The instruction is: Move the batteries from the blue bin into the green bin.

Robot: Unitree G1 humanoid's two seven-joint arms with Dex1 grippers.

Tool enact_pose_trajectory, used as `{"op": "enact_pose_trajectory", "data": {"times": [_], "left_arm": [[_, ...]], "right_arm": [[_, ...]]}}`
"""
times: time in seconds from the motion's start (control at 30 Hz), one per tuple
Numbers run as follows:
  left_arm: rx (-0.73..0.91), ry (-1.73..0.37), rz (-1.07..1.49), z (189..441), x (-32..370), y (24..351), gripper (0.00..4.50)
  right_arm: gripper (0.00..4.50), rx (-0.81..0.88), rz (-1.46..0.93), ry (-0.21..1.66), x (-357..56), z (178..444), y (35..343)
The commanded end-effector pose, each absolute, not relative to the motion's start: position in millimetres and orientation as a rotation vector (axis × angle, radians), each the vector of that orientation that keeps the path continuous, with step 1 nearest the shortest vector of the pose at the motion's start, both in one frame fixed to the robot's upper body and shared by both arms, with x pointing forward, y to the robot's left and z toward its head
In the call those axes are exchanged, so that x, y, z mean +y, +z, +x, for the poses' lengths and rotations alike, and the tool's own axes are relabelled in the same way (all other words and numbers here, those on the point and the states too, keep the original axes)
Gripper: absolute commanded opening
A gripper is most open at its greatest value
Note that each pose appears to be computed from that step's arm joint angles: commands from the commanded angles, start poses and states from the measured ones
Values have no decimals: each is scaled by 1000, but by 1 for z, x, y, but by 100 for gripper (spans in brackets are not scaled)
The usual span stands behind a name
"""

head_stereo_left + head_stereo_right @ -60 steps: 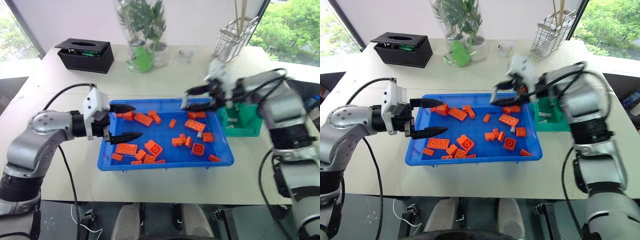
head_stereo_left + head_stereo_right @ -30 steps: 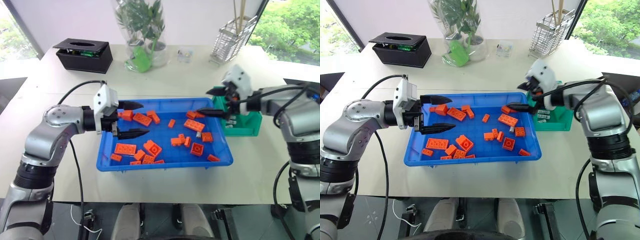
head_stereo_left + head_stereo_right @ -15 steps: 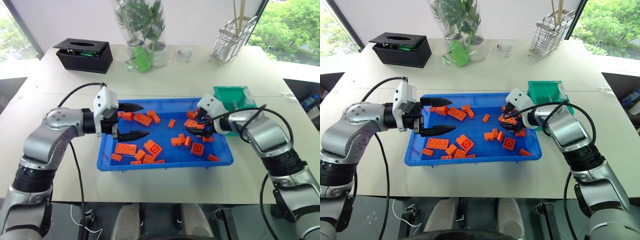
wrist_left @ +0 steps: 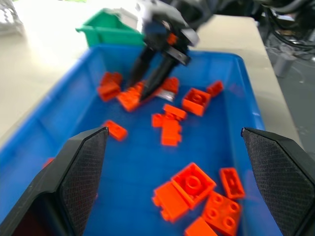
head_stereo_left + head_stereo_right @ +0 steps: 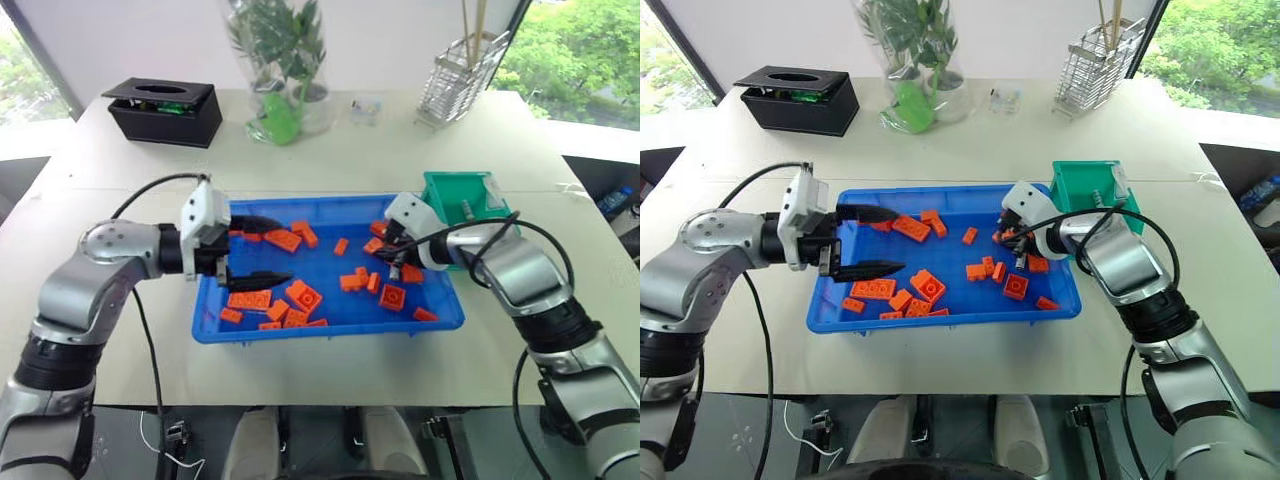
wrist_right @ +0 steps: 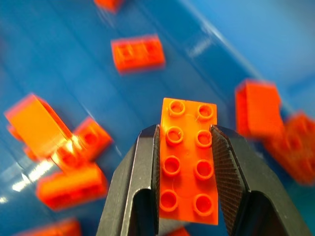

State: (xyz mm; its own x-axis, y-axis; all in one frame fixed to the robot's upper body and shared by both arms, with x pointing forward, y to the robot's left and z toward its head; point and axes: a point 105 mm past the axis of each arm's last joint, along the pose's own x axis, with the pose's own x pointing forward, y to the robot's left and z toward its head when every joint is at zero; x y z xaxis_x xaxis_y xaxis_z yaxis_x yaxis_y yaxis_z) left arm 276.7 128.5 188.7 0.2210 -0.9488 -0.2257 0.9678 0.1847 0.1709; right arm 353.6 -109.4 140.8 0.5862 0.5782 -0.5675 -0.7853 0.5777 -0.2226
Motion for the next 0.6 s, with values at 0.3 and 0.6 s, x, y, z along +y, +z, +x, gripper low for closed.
{"op": "enact_pose_trajectory", "data": {"times": [0.3,0.6], "left_arm": [[-6,-1400,318,271,119,198,450],[-5,-1403,324,270,119,198,450]], "right_arm": [[247,304,-480,1082,-23,341,164],[341,433,-784,1142,-94,341,170]]}}
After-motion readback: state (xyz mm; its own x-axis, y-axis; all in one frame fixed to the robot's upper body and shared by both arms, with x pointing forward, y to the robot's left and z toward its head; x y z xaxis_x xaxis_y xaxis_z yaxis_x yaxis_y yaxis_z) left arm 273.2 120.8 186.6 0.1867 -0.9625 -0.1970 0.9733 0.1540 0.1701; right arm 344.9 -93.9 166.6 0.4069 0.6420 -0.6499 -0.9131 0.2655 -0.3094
